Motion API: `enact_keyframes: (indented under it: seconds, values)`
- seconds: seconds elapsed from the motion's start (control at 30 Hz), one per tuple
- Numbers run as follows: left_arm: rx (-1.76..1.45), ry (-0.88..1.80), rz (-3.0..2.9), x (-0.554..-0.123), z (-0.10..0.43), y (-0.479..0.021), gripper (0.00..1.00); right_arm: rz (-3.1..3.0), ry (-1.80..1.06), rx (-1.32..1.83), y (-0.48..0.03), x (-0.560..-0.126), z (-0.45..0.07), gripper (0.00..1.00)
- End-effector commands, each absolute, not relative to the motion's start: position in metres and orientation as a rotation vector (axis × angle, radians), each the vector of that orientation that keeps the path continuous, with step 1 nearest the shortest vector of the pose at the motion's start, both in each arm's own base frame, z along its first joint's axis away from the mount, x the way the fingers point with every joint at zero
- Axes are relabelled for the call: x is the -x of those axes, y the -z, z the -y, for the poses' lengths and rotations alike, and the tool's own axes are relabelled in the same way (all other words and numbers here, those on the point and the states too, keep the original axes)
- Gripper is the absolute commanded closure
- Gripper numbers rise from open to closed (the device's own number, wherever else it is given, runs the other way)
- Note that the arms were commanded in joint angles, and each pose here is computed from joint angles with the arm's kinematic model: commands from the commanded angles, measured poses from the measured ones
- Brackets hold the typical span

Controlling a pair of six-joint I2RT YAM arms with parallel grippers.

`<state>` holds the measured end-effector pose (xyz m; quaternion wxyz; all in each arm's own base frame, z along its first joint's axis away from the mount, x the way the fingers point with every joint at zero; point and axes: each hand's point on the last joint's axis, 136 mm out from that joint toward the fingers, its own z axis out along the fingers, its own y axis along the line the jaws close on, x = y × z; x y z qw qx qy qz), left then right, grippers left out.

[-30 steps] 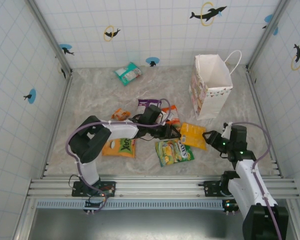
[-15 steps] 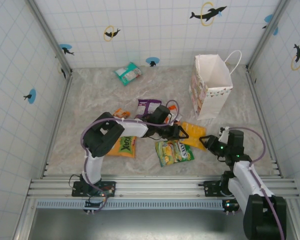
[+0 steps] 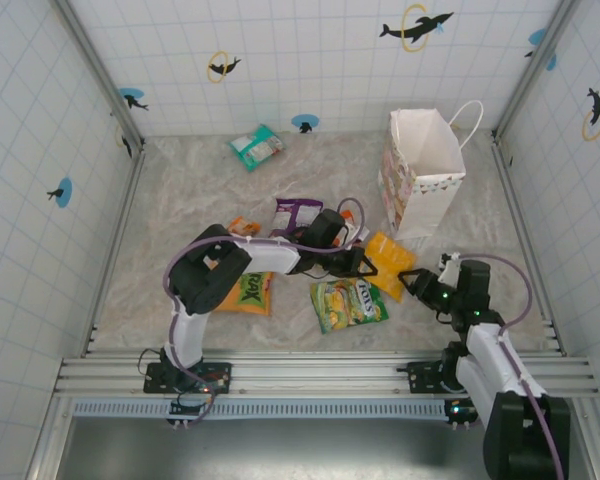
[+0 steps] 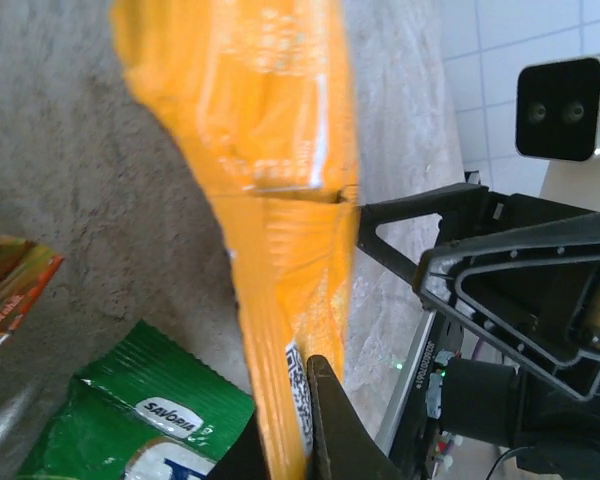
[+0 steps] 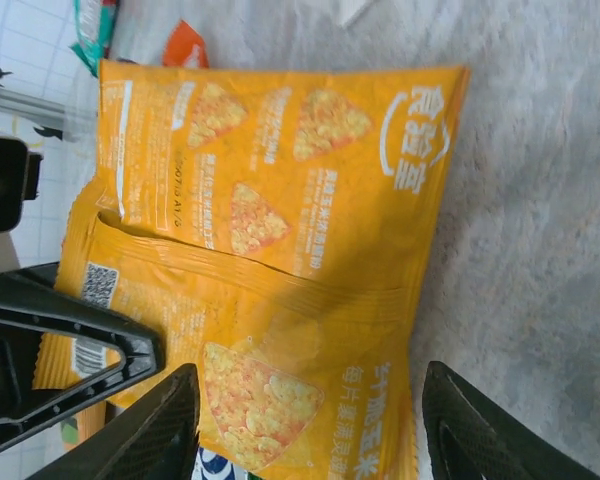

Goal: Place the snacks into the paper bag

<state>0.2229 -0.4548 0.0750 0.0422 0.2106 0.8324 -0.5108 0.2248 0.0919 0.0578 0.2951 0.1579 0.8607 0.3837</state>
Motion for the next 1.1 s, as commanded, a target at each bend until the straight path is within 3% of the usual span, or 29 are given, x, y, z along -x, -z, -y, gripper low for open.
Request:
enact_keyframes:
  seconds: [0.0, 0.27, 0.5, 0.77, 0.87, 1.07]
  values:
    - [-0.788, 1.518, -2.358, -0.224, 0.450, -0.118, 0.95, -2.182, -0.971, -0.327, -0.092, -0.241, -0.087, 0.39]
    - [-0.995, 1.533, -2.051, -0.205, 0.433, -0.179, 0.98, -1.912, -0.993, -0.125, -0.150, -0.249, -0.094, 0.30]
    - [-1.065, 1.560, -1.818, -0.192, 0.423, -0.223, 0.99, -1.681, -1.197, 0.050, -0.207, -0.234, -0.116, 0.25]
    - [-1.029, 1.593, -1.641, -0.199, 0.423, -0.253, 0.99, -1.606, -1.349, 0.208, -0.238, -0.213, -0.137, 0.25]
    - [-1.030, 1.601, -1.643, -0.204, 0.429, -0.253, 0.99, -1.595, -1.377, 0.261, -0.243, -0.206, -0.146, 0.29]
    - [-0.996, 1.510, -1.728, -0.225, 0.434, -0.239, 0.98, -1.568, -1.317, 0.266, -0.249, -0.209, -0.145, 0.51]
